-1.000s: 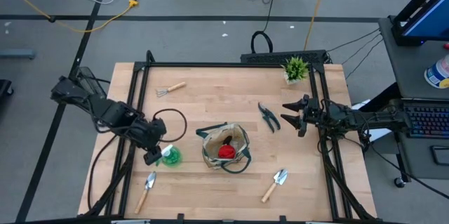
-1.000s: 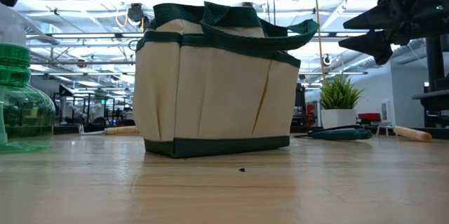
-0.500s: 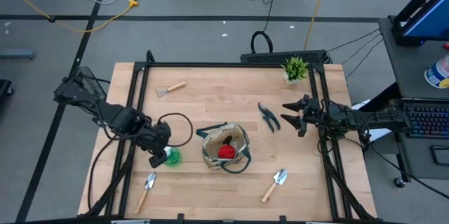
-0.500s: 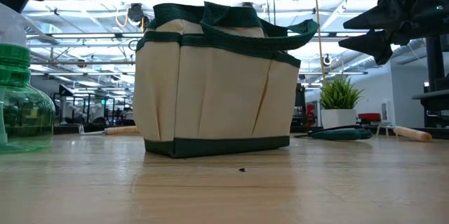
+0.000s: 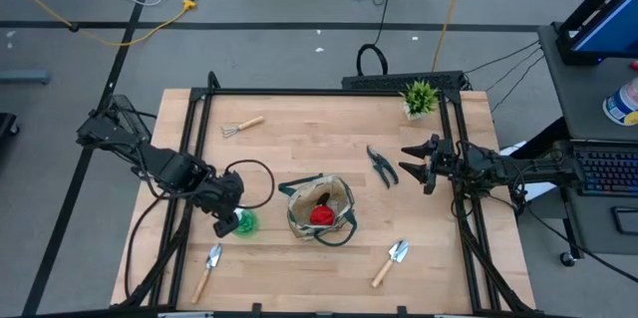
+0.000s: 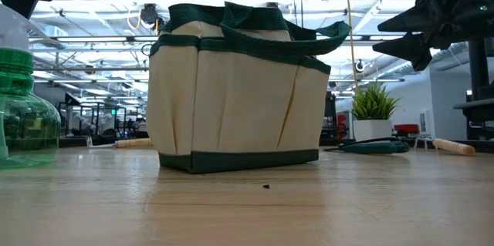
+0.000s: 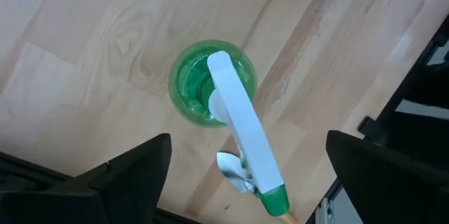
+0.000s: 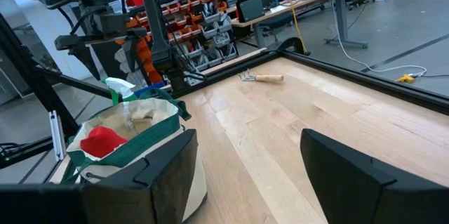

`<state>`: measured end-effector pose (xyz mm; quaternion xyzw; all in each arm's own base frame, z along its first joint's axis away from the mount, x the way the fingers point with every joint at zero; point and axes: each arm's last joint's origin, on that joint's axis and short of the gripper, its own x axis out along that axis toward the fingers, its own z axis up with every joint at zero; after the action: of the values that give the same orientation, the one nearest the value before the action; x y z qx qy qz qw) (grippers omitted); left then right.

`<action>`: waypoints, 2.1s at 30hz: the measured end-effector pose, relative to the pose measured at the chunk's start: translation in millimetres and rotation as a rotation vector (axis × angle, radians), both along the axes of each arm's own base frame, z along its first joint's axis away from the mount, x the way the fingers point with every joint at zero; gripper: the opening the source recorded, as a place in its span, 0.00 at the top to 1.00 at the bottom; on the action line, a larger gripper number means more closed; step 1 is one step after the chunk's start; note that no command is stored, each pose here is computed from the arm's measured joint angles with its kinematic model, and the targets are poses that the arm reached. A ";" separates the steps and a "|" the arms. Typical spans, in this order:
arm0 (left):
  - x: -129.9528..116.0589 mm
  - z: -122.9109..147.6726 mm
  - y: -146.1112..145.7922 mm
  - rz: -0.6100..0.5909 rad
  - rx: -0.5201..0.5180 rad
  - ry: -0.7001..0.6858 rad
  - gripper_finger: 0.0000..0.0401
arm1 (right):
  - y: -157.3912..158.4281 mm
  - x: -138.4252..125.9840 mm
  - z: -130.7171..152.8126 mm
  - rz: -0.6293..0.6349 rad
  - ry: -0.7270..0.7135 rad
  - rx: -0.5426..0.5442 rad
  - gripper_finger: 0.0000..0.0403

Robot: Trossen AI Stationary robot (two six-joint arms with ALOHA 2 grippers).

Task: Pick & Place Garden tools in Gardening bag
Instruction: Put the green spray bottle into the gardening bag

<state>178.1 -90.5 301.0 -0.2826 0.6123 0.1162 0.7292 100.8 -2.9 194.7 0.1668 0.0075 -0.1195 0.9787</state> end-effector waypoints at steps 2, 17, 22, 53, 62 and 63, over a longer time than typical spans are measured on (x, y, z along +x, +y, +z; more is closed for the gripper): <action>0.0 0.0 0.0 0.031 -0.006 0.005 0.04 | 0.0 0.0 0.0 0.000 0.000 0.000 0.38; 9.2 -11.9 -7.1 0.014 0.034 0.062 0.06 | 0.0 -0.1 -0.7 0.000 0.007 -0.001 0.38; 15.8 -23.1 -10.5 -0.009 0.074 0.131 0.07 | 0.0 0.0 -0.7 0.000 0.008 -0.001 0.38; 21.6 -40.6 -12.5 0.012 0.156 0.278 0.85 | 0.0 0.0 -0.7 0.000 0.007 -0.001 0.38; 20.6 -38.4 -11.0 0.001 0.126 0.280 0.87 | 0.0 0.0 -0.7 0.000 0.007 -0.001 0.38; 21.0 -38.4 -10.2 0.005 0.115 0.286 0.86 | 0.0 0.0 -0.7 0.000 0.007 -0.001 0.38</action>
<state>199.1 -100.7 262.6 -0.2224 0.7016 0.1918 0.6492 100.7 -2.9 194.0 0.1660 0.0111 -0.1201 0.9787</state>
